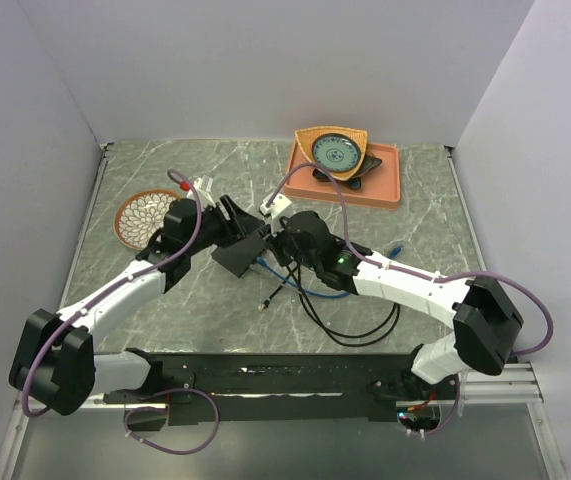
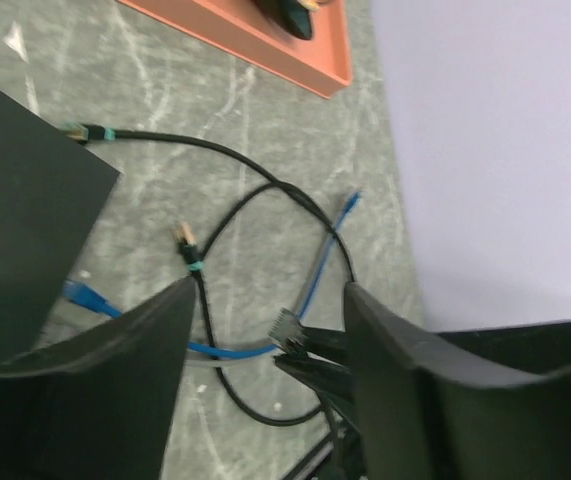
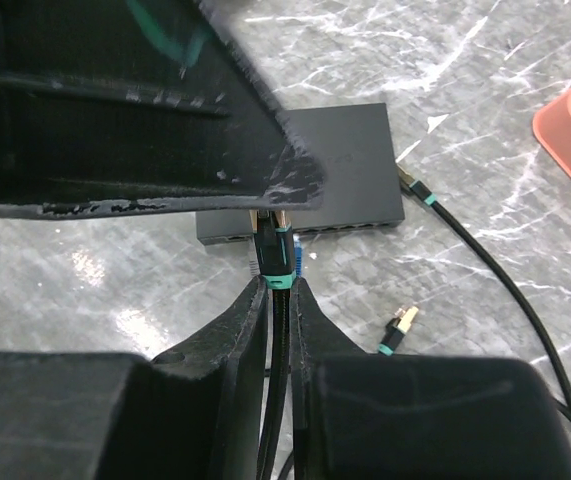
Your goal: Insert the plug into the switch port
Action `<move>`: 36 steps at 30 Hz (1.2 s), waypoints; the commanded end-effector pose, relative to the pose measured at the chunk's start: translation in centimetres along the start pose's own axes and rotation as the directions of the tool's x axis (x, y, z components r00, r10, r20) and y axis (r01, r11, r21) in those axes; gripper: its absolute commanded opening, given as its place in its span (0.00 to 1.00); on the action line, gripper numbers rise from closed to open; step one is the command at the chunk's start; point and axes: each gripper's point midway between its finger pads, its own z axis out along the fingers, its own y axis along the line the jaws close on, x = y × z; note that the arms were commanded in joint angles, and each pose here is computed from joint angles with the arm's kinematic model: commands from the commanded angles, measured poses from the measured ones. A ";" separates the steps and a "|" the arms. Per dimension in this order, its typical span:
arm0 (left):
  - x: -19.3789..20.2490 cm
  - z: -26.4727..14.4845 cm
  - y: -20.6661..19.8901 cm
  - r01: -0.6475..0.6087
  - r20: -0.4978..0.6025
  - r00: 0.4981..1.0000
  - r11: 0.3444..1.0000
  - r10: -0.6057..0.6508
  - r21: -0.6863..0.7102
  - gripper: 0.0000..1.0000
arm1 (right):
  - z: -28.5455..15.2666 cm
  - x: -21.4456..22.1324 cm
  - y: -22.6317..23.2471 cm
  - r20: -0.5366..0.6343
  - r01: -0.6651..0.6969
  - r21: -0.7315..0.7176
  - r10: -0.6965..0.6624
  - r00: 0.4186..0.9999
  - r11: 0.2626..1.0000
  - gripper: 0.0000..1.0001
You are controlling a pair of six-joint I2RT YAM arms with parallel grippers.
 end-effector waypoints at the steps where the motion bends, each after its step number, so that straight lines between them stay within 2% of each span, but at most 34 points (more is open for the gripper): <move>1: -3.0 0.1 -0.8 -0.073 0.064 0.995 0.996 0.076 -0.042 0.70 | -1.5 -1.8 -1.4 0.065 0.023 0.053 -0.026 0.998 0.998 0.00; 7: -6.7 -0.5 -1.3 -0.124 0.092 0.987 0.986 0.134 -0.108 0.77 | -2.3 -0.8 -2.7 0.033 0.053 0.094 -0.057 0.998 0.994 0.00; 8: -8.3 -0.7 -2.4 -0.140 0.128 0.980 0.984 0.153 -0.106 0.80 | -2.4 -0.8 -3.0 0.032 0.055 0.100 -0.058 0.998 0.994 0.00; 12: -11.7 -0.7 -2.9 -0.184 0.151 0.966 0.967 0.211 -0.177 0.85 | -2.8 -0.9 -3.6 0.038 0.037 0.096 -0.041 0.998 0.995 0.00; 15: -13.6 -0.5 -3.9 -0.181 0.159 0.965 0.967 0.210 -0.178 0.86 | -2.8 -0.8 -3.0 0.026 0.022 0.040 -0.023 0.999 0.999 0.00; 18: -14.3 1.0 -2.6 -0.158 0.154 0.969 0.966 0.192 -0.206 0.88 | -2.4 -0.5 -2.8 0.009 -0.019 -0.027 0.019 1.000 0.999 0.00; 21: -13.9 2.6 0.2 -0.114 0.145 0.979 0.972 0.145 -0.204 0.90 | -1.4 0.5 -2.2 -0.024 -0.061 -0.108 0.059 0.998 0.992 0.00; 23: -11.9 3.5 2.6 -0.104 0.100 0.987 0.973 0.127 -0.205 0.90 | -0.5 1.1 -1.9 -0.062 -0.087 -0.154 0.078 0.995 0.984 0.00; 25: -10.0 4.6 5.3 -0.114 0.060 0.990 0.966 0.131 -0.233 0.90 | 0.2 2.5 -1.7 -0.124 -0.096 -0.164 0.076 0.989 0.982 0.00; 28: -7.5 5.8 9.1 -0.136 -0.022 0.991 0.947 0.135 -0.290 0.90 | 0.8 3.0 -2.1 -0.149 -0.100 -0.153 0.077 0.986 0.983 0.00; 33: -4.9 7.1 11.9 -0.157 -0.100 0.986 0.947 0.134 -0.280 0.86 | 2.0 4.1 -2.8 -0.175 -0.129 -0.152 0.101 0.979 0.980 0.00; 36: -4.4 7.4 12.8 -0.176 -0.120 0.982 0.941 0.146 -0.288 0.84 | 3.3 5.3 -2.8 -0.229 -0.163 -0.137 0.129 0.965 0.977 0.00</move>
